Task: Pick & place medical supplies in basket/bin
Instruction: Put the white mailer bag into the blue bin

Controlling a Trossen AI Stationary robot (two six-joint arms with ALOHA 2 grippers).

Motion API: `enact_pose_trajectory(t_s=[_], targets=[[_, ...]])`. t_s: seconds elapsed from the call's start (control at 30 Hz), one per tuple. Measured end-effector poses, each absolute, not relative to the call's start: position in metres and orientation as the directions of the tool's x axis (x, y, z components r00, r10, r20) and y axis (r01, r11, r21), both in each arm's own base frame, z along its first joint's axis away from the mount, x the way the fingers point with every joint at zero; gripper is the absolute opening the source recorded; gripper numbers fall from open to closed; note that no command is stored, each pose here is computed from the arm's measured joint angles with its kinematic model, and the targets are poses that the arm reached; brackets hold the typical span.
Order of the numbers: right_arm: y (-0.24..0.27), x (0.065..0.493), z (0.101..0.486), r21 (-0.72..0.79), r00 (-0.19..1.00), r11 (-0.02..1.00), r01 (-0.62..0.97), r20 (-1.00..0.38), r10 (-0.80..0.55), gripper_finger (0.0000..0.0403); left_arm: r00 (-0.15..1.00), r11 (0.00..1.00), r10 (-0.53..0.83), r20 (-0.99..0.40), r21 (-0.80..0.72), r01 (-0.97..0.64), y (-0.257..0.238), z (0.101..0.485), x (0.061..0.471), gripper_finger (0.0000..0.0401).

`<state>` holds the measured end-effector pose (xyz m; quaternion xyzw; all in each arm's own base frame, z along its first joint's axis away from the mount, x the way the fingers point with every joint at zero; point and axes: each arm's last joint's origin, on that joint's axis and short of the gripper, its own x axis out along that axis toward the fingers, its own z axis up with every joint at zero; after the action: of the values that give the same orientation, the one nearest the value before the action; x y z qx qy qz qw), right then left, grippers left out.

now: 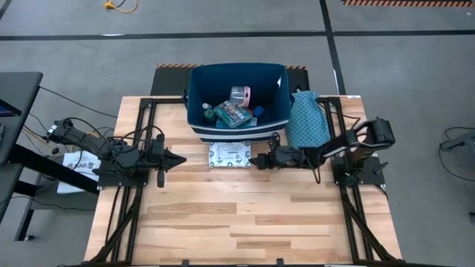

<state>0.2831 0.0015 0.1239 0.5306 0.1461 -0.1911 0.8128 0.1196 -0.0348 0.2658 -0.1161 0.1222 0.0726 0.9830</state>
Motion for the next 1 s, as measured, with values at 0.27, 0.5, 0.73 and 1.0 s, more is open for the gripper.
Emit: enact_pose_trajectory(t_s=[0.27,0.5,0.73,1.0], targets=[[-0.009,0.285,0.116,0.782,0.868,0.38,0.494,-0.466,-0.169,0.0223,0.958,0.963,0.115,-0.262,-0.207,-0.172,-0.035,0.265,0.119,0.0],[-0.019,0.285,0.117,0.782,0.868,0.379,0.494,-0.467,-0.167,0.0221,0.958,0.964,0.115,-0.262,-0.202,-0.171,-0.035,0.265,0.119,0.0],[-0.024,0.285,0.117,0.779,0.87,0.393,0.489,-0.468,-0.156,0.0221,0.958,0.965,0.115,-0.262,-0.199,-0.17,-0.035,0.265,0.119,0.0],[-0.028,0.296,0.125,0.759,0.87,0.435,0.485,-0.468,-0.153,0.0221,0.957,0.966,0.116,-0.266,-0.195,-0.171,-0.035,0.265,0.119,0.0]])
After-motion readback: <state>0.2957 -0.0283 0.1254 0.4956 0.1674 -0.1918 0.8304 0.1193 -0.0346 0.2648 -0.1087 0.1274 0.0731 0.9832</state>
